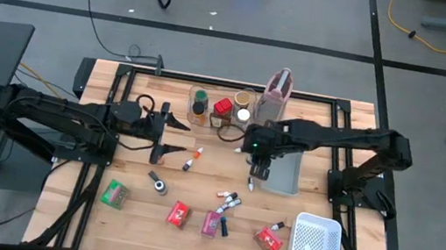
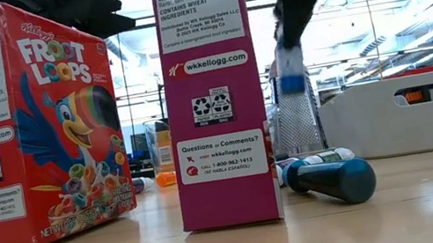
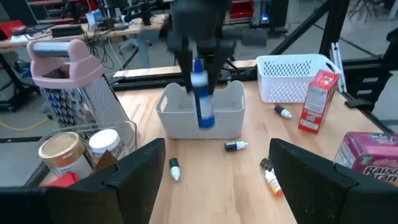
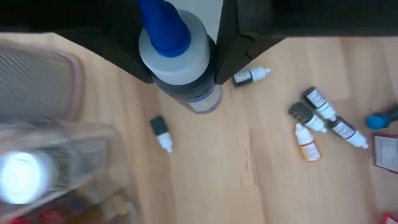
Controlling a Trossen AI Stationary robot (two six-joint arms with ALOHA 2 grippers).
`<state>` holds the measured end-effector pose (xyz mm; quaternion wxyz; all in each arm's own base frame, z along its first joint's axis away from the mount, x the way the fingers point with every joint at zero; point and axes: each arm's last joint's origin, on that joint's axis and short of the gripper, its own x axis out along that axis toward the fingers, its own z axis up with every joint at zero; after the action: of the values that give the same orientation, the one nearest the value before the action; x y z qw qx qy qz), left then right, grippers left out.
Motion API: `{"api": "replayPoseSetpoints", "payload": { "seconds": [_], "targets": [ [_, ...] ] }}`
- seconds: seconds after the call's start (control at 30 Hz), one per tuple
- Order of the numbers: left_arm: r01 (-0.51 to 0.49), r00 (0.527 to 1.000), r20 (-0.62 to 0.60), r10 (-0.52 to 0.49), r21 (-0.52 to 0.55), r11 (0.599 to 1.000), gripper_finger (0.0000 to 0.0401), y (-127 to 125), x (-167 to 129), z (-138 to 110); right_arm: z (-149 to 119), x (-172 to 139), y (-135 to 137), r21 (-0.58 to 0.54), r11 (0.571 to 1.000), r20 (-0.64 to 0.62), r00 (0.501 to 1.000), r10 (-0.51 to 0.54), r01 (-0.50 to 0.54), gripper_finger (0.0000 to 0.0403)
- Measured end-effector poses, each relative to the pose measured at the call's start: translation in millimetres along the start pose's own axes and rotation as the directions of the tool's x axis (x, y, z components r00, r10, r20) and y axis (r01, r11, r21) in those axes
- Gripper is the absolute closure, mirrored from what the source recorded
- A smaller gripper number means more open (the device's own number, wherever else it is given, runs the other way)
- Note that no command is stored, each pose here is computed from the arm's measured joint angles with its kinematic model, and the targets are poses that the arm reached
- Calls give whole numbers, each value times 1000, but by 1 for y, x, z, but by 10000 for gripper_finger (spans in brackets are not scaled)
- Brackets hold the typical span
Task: Pick & Place Kitchen Items
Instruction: Put the large blue food coloring bottle into the gray bin
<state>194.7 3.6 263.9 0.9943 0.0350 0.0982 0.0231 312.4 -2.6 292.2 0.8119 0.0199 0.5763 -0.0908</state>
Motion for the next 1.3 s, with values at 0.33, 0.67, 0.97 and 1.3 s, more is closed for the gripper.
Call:
{"api": "replayPoseSetpoints", "payload": {
  "seconds": [0.33,0.67,0.97,1.3],
  "targets": [
    [0,1000,3,0,-32,999,104,0,0,0,-48,-68,-13,190,979,92,992,-90,71,247],
    [0,1000,2,0,-81,997,104,0,0,0,-105,-18,-28,326,931,-85,986,-143,163,246],
    [0,1000,3,0,-93,996,104,0,0,0,-128,37,-45,375,912,-153,982,-115,165,245],
    [0,1000,2,0,-90,996,104,0,0,0,-139,55,-57,372,909,-165,977,-134,187,216]
  ]
}}
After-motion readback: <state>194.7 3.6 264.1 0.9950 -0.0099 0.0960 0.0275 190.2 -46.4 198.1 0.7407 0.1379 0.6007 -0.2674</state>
